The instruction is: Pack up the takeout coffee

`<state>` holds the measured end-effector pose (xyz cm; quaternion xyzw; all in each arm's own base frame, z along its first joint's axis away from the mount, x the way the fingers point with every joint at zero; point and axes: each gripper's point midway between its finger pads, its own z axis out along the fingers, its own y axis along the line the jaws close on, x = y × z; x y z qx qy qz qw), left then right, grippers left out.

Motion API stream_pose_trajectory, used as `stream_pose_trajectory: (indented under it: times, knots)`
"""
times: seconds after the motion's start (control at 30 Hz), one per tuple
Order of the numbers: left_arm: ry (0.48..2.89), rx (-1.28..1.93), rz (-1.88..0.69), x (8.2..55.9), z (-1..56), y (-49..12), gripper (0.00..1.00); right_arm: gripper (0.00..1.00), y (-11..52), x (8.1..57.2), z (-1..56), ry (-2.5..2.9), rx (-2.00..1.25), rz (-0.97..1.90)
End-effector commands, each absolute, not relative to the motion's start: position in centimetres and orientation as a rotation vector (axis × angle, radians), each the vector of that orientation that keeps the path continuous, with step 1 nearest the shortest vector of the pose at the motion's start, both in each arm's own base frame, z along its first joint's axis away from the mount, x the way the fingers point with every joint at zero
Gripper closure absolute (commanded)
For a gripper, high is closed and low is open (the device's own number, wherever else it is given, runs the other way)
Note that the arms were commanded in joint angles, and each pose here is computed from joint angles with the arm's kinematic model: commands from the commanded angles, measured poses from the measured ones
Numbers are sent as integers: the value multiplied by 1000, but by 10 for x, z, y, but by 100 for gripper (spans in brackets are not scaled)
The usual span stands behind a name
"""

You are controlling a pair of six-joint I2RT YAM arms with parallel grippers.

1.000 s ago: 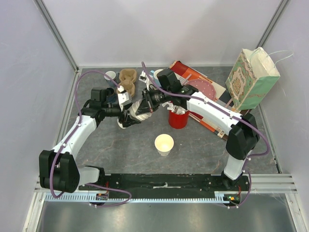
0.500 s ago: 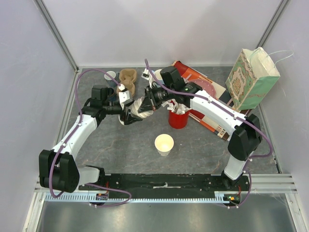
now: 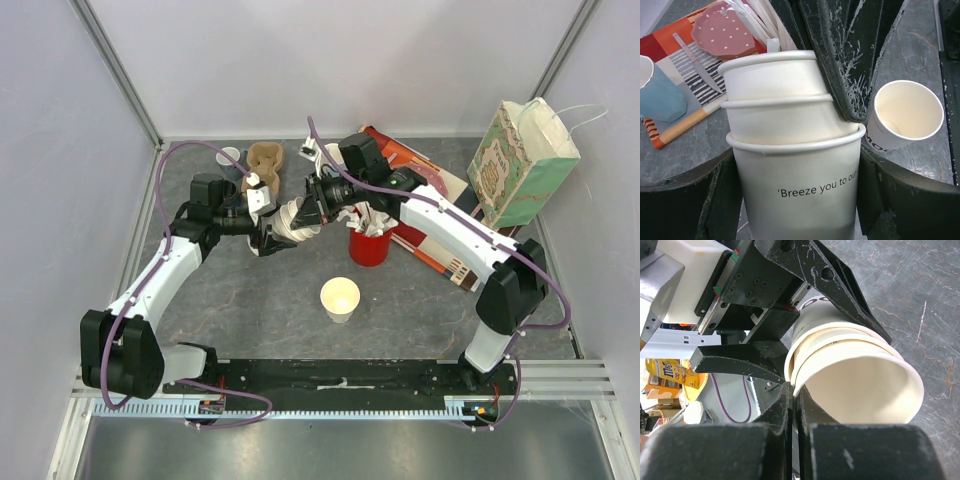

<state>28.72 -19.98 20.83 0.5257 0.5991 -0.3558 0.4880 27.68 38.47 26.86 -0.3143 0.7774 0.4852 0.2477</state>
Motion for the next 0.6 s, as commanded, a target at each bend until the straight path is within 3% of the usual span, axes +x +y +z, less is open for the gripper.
stream_pose_trajectory:
  times: [0.0, 0.57]
  knots:
    - [1605, 1255, -922, 269, 176, -182, 50, 100, 307, 352, 354, 1914, -600, 1038]
    - [1604, 1251, -914, 273, 177, -182, 50, 100, 307, 351, 358, 1907, -609, 1069]
